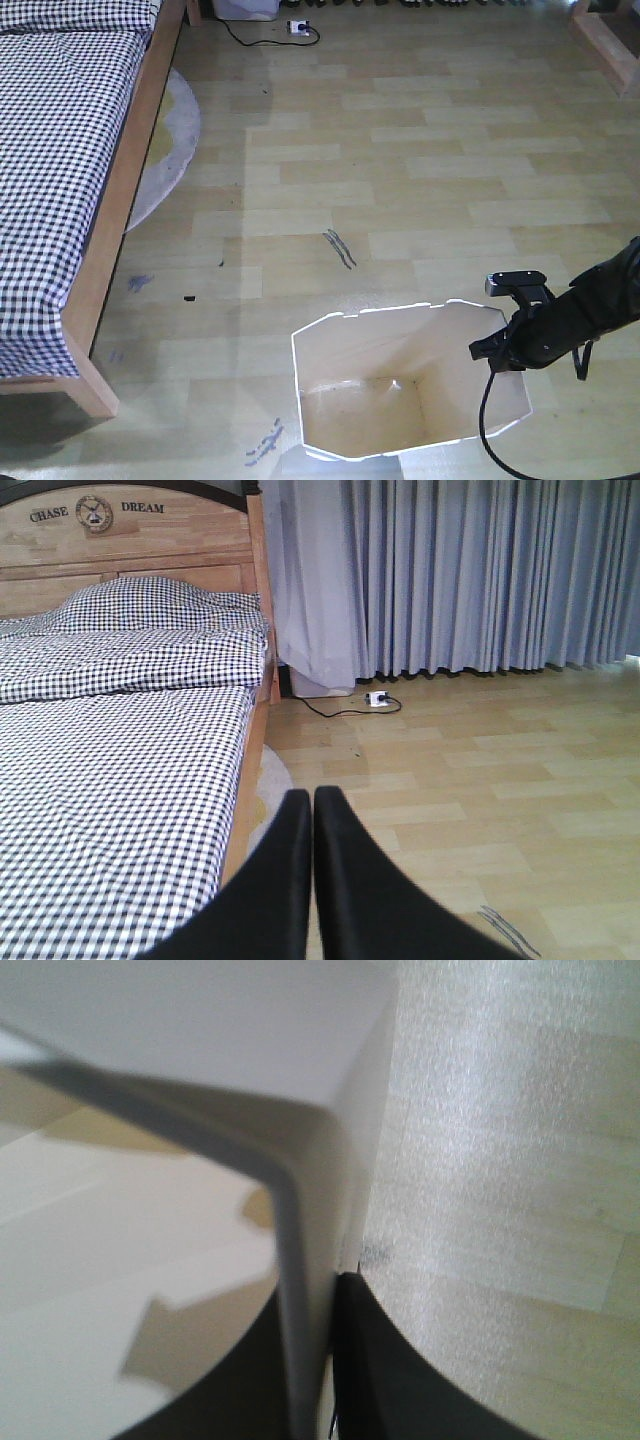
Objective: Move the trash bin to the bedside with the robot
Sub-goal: 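Drive toward the bed carrying the bin with the right gripper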
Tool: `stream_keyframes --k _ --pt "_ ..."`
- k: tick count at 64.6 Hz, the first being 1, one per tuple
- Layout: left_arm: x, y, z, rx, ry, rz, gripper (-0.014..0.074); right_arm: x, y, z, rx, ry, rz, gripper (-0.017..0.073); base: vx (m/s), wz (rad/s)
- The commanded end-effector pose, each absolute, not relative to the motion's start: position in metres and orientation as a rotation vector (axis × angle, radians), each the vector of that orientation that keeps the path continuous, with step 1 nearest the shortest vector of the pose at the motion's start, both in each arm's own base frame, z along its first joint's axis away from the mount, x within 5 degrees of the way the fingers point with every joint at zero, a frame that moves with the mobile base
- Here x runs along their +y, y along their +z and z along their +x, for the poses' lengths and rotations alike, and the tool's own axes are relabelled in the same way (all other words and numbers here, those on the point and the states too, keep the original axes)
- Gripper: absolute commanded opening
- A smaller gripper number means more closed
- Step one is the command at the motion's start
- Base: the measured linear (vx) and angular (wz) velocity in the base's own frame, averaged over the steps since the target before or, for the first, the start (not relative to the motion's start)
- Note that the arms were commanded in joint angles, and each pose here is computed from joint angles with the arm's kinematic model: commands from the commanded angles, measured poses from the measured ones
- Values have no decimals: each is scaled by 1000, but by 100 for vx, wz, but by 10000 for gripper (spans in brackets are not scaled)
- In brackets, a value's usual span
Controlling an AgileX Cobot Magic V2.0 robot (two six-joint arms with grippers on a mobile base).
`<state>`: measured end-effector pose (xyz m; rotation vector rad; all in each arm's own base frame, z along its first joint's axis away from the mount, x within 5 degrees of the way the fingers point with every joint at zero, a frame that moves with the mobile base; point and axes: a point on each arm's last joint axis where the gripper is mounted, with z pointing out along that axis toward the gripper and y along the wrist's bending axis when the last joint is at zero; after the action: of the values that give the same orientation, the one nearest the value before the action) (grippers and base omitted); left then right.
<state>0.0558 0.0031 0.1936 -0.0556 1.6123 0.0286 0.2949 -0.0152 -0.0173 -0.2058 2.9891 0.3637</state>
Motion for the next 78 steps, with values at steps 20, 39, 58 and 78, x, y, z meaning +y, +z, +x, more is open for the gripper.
stream_keyframes --k 20,39,58,78 --pt "3 208 54 1514 18 -55 -6 -7 7 304 2918 522 -191 -6 31 7" --pt "3 208 54 1514 18 -55 -6 -7 7 304 2918 522 -191 -6 32 -3" --pt "3 208 54 1514 18 -55 -6 -7 7 304 2918 522 -191 -6 32 -7" --pt "3 208 54 1514 18 -55 -6 -7 7 304 2918 522 -191 -6 31 -5"
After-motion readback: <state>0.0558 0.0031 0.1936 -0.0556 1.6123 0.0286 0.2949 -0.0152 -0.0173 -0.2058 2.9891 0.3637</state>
